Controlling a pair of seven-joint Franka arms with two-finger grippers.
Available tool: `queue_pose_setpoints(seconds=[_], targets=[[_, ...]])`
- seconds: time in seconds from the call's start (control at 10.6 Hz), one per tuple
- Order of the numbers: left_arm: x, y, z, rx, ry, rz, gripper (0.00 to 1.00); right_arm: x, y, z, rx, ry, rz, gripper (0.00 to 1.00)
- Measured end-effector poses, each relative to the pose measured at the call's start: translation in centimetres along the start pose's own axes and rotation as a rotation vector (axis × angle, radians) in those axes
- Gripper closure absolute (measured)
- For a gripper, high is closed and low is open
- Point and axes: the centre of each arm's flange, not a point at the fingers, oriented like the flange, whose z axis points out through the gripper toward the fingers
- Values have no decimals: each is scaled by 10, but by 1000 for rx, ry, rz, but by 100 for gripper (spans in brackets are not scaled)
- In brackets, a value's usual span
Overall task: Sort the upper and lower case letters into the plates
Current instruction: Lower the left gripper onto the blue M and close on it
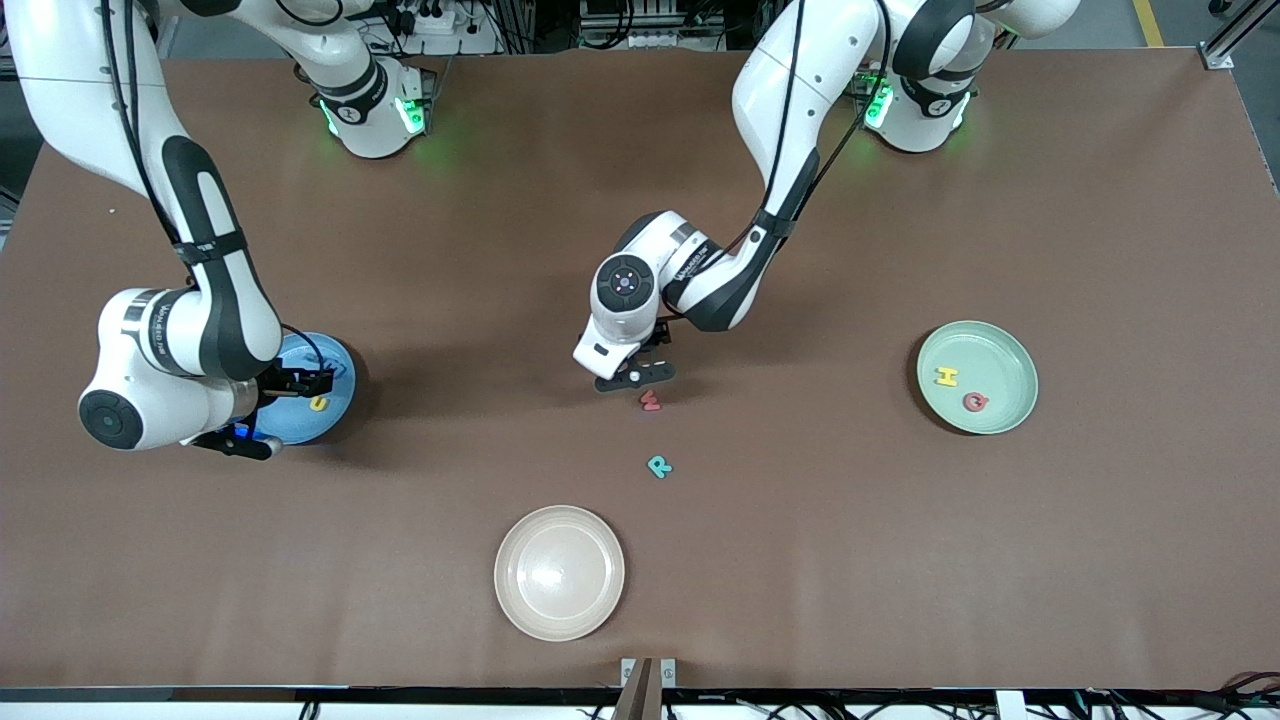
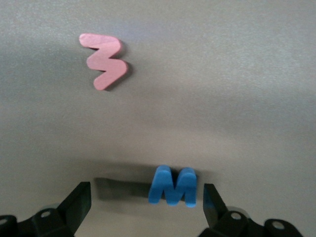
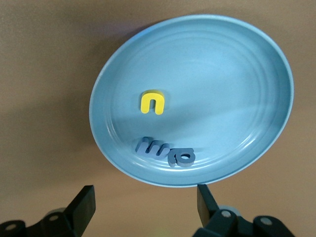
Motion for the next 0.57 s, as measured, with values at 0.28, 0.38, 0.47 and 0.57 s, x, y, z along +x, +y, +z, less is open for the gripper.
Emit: queue_pose_setpoints(seconds=[0.28, 0.38, 0.47, 0.57], targets=[[-3, 5, -4, 0, 6, 10, 0, -2, -11, 0, -6, 1, 9, 8], [-5, 6, 1, 9, 10, 14, 0, -4, -19, 1, -12, 1, 25, 9], [-7, 8, 5, 16, 16, 19, 0, -6, -32, 2, -21, 3, 38, 9], [-8, 10, 9, 19, 20, 24, 0, -9, -44, 2, -30, 4, 46, 8]])
